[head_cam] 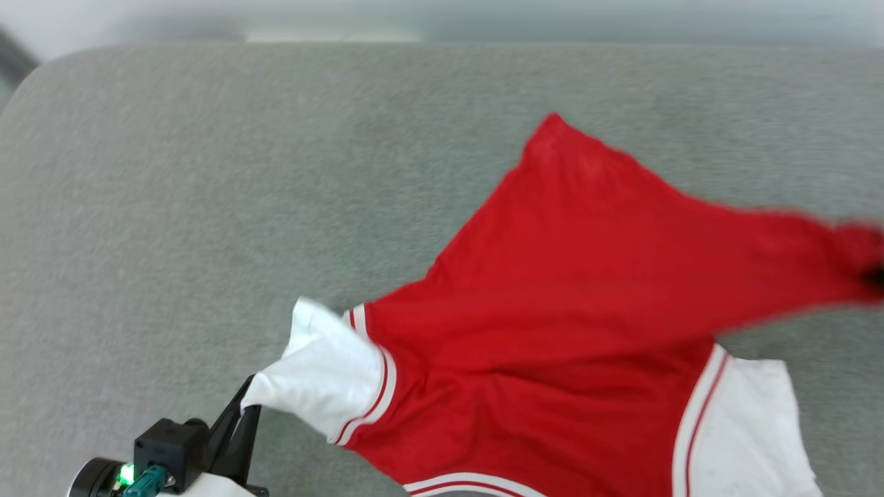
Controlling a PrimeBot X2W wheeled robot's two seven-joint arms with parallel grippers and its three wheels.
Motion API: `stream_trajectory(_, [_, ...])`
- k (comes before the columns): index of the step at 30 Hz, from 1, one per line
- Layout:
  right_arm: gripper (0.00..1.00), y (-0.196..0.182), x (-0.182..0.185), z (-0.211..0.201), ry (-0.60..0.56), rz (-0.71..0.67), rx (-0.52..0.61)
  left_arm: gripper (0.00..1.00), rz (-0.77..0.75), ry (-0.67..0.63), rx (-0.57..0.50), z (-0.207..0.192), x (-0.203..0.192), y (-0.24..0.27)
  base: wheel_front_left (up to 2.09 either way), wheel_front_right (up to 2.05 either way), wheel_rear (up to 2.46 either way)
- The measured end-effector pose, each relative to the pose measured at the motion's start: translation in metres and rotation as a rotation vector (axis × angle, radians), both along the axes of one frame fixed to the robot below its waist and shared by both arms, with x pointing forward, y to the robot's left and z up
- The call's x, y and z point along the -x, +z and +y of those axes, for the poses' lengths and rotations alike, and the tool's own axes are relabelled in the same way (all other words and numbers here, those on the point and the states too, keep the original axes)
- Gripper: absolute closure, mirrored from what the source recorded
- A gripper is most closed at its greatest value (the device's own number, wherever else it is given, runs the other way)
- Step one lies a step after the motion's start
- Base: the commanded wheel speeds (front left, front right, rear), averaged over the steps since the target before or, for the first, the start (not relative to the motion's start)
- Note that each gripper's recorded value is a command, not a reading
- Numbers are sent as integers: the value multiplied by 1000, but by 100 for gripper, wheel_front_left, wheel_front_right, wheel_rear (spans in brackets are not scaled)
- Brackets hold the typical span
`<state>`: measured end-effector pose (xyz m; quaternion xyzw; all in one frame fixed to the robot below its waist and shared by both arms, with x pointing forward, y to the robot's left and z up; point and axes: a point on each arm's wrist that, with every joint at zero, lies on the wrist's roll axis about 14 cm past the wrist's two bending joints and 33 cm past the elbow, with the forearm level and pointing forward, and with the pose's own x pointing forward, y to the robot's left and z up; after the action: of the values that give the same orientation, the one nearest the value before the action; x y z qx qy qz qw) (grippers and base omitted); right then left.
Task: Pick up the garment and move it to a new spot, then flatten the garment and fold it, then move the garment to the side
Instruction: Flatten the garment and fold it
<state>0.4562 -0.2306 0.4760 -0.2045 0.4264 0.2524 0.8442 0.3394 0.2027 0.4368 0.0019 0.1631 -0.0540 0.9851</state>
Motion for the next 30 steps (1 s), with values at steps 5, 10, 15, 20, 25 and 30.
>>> stream_trajectory(5, [100,-37,79,-32,-91,162,-21,100,-7,-30,6,-8,1,4,0,0,0])
stream_trajectory(10, [100,-81,151,-46,-192,316,-63,100,-15,-51,13,-14,0,7,0,0,0])
stream_trajectory(15, [100,-118,196,-29,-262,416,-151,100,-9,-53,13,-15,0,5,0,0,0])
stream_trajectory(20, [0,-106,171,-36,-299,295,-172,100,-11,-57,12,-15,0,6,0,0,0])
stream_trajectory(25, [0,-56,119,-42,-260,104,-181,100,-11,-54,13,-16,3,8,0,0,0])
stream_trajectory(30, [0,9,60,-29,-153,-73,-163,100,-21,-54,11,-16,-2,10,0,0,0])
